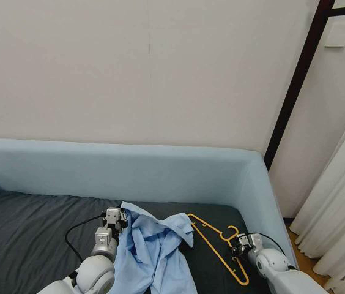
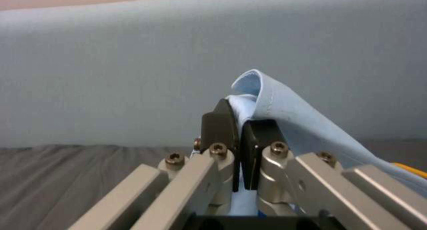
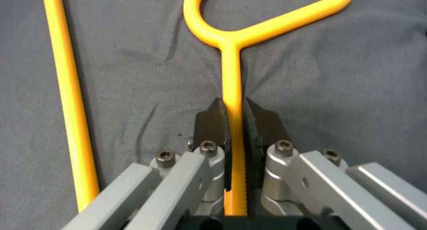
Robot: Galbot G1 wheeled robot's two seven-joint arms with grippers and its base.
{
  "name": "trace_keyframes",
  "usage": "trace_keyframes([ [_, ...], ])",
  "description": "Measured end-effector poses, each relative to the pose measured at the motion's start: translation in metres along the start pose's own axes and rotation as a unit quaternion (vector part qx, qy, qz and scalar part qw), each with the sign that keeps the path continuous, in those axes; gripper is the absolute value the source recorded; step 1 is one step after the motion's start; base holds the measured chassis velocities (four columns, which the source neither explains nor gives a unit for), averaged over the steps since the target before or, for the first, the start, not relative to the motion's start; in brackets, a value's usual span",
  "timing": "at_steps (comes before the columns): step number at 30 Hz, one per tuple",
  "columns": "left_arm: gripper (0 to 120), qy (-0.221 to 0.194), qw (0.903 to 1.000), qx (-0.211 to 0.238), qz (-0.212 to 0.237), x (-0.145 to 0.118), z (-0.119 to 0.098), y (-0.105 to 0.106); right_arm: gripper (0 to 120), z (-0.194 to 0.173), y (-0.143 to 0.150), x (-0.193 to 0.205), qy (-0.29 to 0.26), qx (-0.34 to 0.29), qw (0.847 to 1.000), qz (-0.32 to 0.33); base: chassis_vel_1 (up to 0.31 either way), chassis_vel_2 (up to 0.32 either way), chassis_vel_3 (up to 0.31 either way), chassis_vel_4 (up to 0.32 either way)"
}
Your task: Pick up the clothes from the sofa and hang them on the clothes hanger.
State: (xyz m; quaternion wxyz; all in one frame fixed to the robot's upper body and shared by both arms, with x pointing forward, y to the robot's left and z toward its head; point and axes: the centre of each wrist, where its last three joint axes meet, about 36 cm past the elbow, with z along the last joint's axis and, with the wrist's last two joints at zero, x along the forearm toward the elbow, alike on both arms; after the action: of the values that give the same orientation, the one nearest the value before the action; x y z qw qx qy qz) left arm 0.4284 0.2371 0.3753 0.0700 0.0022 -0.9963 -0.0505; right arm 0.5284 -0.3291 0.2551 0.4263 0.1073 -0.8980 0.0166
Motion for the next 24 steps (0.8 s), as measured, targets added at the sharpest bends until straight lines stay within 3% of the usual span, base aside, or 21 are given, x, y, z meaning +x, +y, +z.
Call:
trace_keyframes([
  [6,0,-0.001,1.0,0.0,0.0,-0.001,-0.001,0.0,5,-0.007,0.003,0.008,-0.02,0.001,1.0,0.01,0.0,0.0,0.0,0.0],
  [12,0,-0.003,1.0,-0.004,0.003,-0.001,-0.004,0.001,5,-0.038,0.002,0.035,-0.08,0.019,0.996,0.035,0.0,0.0,0.0,0.0],
  [17,0,-0.002,0.9999,-0.006,0.008,0.001,-0.018,0.003,5,-0.047,0.006,0.092,-0.18,0.127,0.972,0.077,0.0,0.0,0.0,0.0],
  [24,0,-0.003,0.9999,-0.006,0.009,0.003,-0.024,0.006,4,-0.039,0.025,0.114,-0.223,0.166,0.957,0.084,0.0,0.0,0.0,0.0],
])
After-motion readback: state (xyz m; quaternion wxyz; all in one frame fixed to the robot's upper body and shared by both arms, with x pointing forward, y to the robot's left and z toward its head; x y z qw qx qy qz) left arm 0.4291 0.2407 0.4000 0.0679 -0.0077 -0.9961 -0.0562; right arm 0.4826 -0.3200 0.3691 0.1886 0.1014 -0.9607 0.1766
